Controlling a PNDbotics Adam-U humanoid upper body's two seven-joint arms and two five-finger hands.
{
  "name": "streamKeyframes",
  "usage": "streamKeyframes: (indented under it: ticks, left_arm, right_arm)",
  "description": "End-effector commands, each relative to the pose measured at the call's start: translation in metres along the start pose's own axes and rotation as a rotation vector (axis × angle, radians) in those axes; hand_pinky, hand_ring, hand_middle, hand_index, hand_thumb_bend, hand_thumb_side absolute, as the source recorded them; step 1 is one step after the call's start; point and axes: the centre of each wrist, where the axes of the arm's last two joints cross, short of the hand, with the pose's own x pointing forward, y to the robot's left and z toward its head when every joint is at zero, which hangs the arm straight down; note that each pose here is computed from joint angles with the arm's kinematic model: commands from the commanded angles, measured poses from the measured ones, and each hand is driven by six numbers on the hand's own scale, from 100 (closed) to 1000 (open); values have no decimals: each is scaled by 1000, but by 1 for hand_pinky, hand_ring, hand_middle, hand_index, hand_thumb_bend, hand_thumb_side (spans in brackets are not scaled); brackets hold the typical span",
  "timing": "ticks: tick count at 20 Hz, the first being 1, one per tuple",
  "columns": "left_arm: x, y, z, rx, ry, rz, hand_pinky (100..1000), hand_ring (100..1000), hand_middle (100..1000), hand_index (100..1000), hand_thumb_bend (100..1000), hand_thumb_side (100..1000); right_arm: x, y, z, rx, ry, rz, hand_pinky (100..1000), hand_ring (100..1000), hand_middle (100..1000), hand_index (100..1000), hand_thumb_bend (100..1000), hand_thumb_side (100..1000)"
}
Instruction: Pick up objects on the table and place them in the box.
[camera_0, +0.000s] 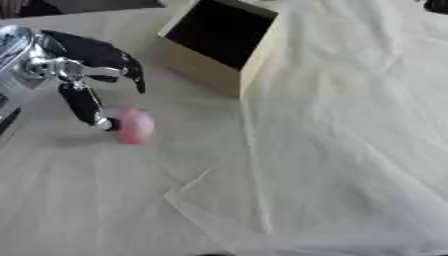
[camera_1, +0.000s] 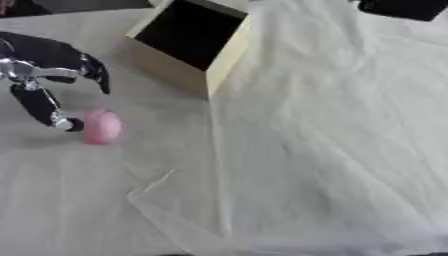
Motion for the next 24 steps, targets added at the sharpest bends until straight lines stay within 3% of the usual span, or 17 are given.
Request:
streamKeyframes:
  ticks: [1, 6, 8, 14, 19, 20, 22, 23, 24]
  left_arm:
    - [-4, 5, -1, 12, -4, 28, 821, 870, 825, 849, 430, 270]
    - [-3, 2, -9, 16, 9, 23, 817, 867, 818, 844, 414, 250]
    - [-3, 1, -11, 31, 22, 7, 780, 846, 788, 829, 368, 227]
    - [2, 6, -6, 144, 4, 8, 593, 712, 646, 733, 100, 111]
    - [12, 15, 7, 210, -39, 57, 419, 569, 544, 618, 100, 100]
    - [12, 16, 10, 216, -42, 63, 344, 505, 472, 534, 100, 100]
    - [13, 18, 13, 236, -39, 65, 286, 461, 421, 481, 100, 100]
    - [14, 19, 14, 243, -34, 60, 287, 461, 422, 482, 100, 100]
    - [14, 18, 14, 241, -27, 56, 375, 526, 518, 596, 100, 100]
  right_arm:
    - [-1, -10, 0, -21, 1, 13, 876, 736, 556, 799, 100, 720]
    - [-3, -8, 0, -17, 5, 2, 876, 734, 552, 797, 100, 723]
    - [-3, -8, 0, -13, 7, 0, 876, 735, 552, 797, 100, 723]
    - [-5, -7, 1, -15, 17, -8, 876, 734, 551, 797, 100, 723]
    - [-6, -6, 2, -21, 23, -12, 877, 733, 550, 796, 100, 721]
    - [-7, -6, 2, -22, 25, -13, 877, 732, 549, 796, 100, 721]
    - [-7, -6, 2, -25, 27, -17, 876, 732, 548, 796, 100, 722]
    - [-7, -6, 2, -26, 27, -19, 876, 732, 548, 796, 100, 722]
    - [-7, -5, 2, -24, 28, -20, 876, 732, 548, 796, 100, 723]
